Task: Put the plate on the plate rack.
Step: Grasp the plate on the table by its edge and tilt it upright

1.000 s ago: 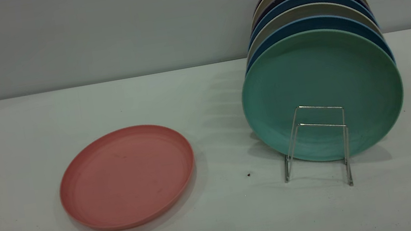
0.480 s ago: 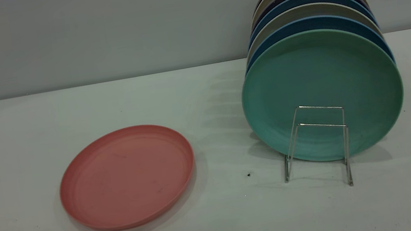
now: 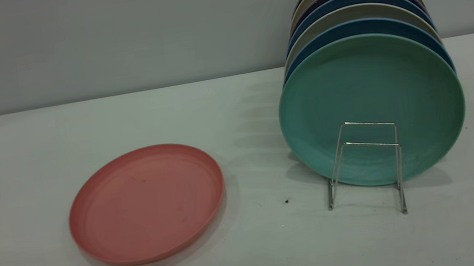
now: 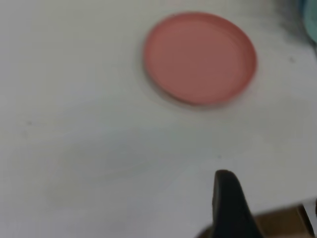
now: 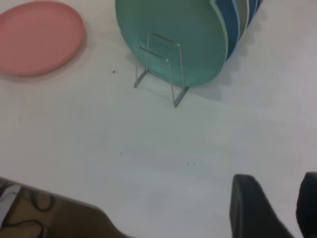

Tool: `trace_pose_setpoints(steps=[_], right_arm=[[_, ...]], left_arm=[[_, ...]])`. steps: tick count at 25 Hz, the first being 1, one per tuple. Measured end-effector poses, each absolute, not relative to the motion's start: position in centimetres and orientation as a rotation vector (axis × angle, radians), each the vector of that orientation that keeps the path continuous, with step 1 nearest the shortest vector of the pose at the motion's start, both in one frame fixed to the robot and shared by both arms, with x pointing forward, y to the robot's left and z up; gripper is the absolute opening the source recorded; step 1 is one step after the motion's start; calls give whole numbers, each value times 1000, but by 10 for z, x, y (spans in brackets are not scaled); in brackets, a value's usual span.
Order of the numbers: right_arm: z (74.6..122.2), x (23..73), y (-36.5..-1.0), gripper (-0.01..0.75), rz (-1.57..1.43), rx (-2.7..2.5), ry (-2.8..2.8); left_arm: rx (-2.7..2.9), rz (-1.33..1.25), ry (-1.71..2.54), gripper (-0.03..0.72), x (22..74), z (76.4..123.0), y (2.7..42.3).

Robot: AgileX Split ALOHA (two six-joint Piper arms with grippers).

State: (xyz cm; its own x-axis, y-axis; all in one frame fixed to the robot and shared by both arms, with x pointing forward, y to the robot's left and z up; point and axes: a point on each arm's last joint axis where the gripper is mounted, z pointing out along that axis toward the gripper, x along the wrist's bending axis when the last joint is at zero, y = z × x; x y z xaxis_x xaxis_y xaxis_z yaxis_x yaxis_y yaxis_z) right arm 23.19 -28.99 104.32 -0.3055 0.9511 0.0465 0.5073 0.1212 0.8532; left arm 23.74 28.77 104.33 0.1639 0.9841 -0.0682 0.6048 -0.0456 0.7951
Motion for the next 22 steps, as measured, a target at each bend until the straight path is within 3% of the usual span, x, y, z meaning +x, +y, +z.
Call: trace_pose_setpoints(steps=[7, 22], right_arm=[[1064, 272, -282, 243, 1023, 1504, 1942], [1071, 371, -260, 243, 801, 1575, 2152]], left_arm=[[1646, 625, 1741, 446, 295, 1049, 293], [1903, 315, 2027, 446, 443, 1011, 290]])
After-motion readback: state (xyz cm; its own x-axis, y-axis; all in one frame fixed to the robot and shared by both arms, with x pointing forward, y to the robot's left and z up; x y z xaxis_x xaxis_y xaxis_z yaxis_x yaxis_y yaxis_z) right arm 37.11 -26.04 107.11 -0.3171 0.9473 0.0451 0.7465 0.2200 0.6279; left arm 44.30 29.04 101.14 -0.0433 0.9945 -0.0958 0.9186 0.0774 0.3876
